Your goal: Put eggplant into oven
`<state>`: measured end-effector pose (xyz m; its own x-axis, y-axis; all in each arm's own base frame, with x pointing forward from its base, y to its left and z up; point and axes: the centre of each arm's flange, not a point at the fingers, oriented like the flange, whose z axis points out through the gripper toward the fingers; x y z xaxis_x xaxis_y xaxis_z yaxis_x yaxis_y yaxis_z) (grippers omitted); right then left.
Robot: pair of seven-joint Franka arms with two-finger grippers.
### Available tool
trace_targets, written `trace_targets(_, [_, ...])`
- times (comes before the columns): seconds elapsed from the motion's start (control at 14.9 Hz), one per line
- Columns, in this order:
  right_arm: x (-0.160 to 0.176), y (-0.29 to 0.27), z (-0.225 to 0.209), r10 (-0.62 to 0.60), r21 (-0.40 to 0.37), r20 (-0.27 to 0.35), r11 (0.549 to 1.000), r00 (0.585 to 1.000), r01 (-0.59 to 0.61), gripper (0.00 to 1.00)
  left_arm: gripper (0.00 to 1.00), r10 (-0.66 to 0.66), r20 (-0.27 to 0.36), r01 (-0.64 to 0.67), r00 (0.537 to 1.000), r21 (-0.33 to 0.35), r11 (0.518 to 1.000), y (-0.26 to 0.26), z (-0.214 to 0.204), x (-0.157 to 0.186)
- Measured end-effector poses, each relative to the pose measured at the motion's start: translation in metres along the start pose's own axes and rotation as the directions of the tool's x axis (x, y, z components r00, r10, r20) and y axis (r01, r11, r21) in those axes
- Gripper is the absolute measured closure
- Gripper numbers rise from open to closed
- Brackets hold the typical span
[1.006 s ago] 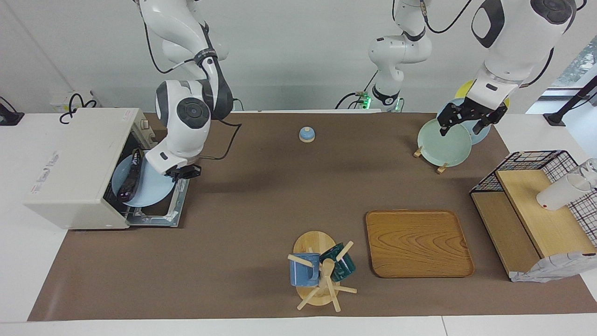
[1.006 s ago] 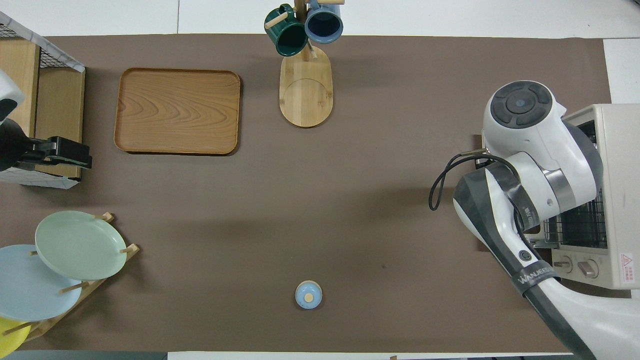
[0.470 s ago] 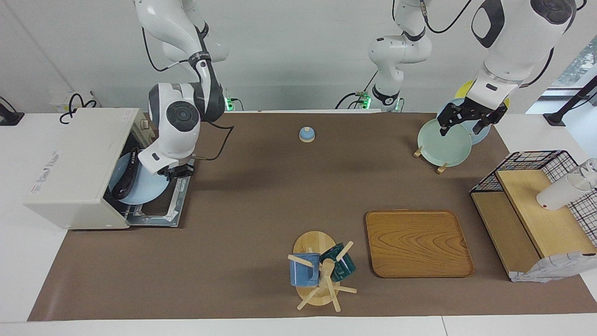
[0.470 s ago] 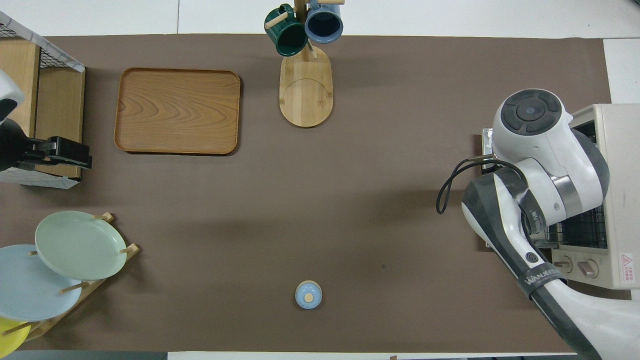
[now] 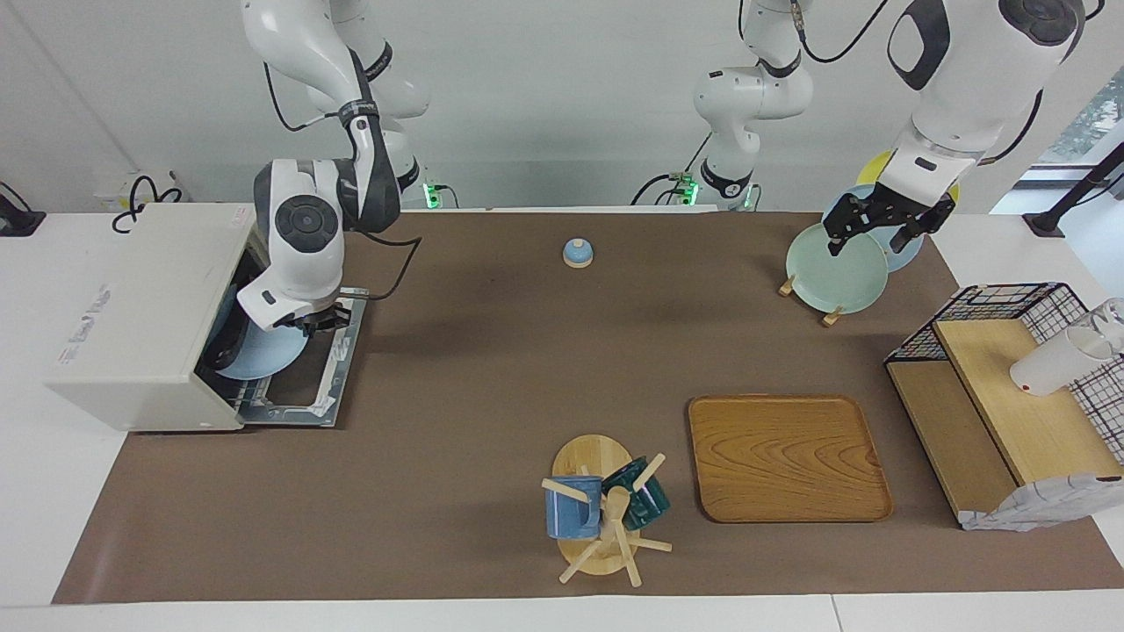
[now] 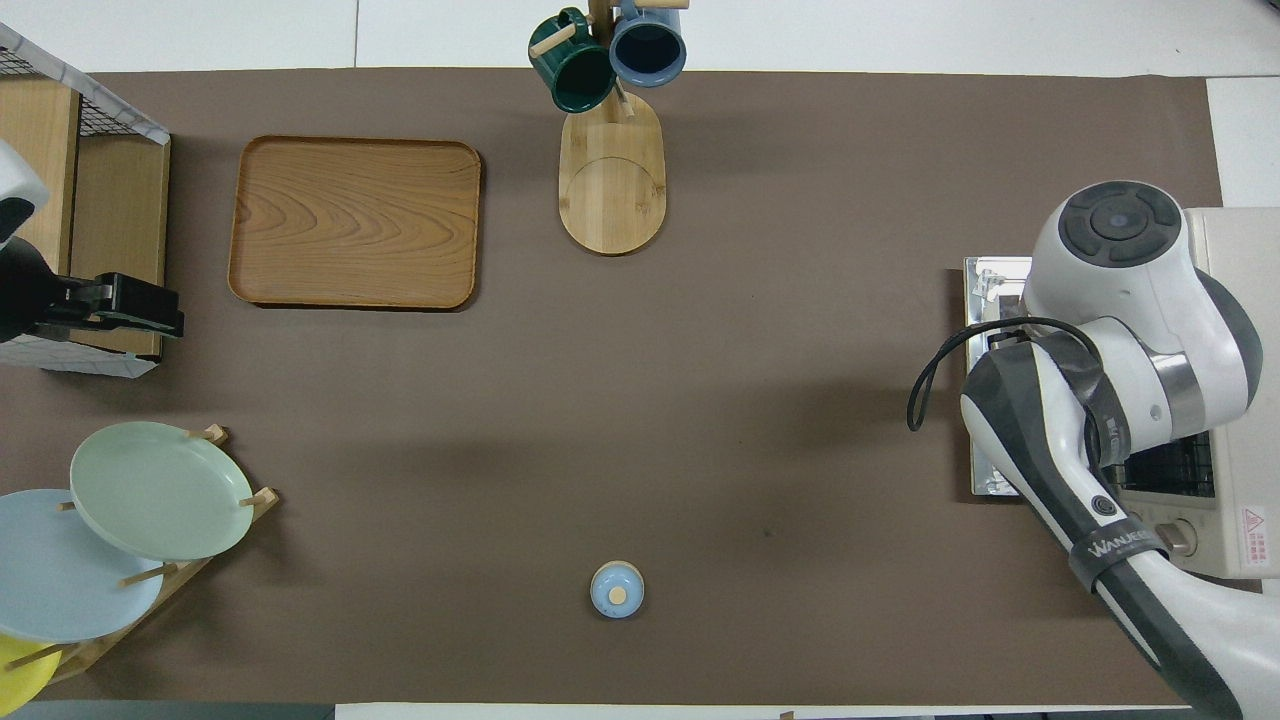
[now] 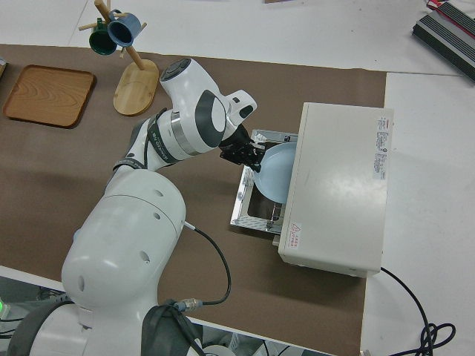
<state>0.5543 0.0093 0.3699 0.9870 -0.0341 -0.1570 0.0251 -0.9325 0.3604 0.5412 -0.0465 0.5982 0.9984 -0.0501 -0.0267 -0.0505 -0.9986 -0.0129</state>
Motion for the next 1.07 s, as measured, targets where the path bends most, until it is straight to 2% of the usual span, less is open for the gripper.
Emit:
trace_targets(0.2, [-0.003,0.01,0.004,-0.025,0.007,0.003,1.0,1.0,0.025,0.98,0.0,0.0,0.0,0.0,1.0,0.0,1.0,0.0,0.0,0.0])
trace_targets(0.47, [-0.002,0.037,0.012,-0.038,0.066,0.004,0.997,0.999,0.038,0.96,0.0,0.0,0.0,0.0,1.0,0.0,1.0,0.0,0.0,0.0])
trace_targets(0.6, [-0.003,0.036,0.014,-0.036,0.078,0.004,0.996,0.999,0.036,0.77,0.0,0.0,0.0,0.0,1.0,0.0,1.0,0.0,0.0,0.0])
trace_targets(0.67, [-0.003,0.034,0.014,-0.034,0.088,0.005,0.996,0.999,0.033,0.73,0.0,0.0,0.0,0.0,1.0,0.0,1.0,0.0,0.0,0.0])
trace_targets(0.87, [-0.003,0.027,0.006,-0.01,0.152,0.004,0.988,1.0,0.01,0.68,0.0,0.0,0.0,0.0,1.0,0.0,1.0,0.0,0.0,0.0])
trace_targets(1.07, [-0.005,0.007,-0.039,-0.026,0.187,-0.023,0.982,0.999,0.03,0.69,0.0,0.0,0.0,0.0,1.0,0.0,1.0,0.0,0.0,0.0])
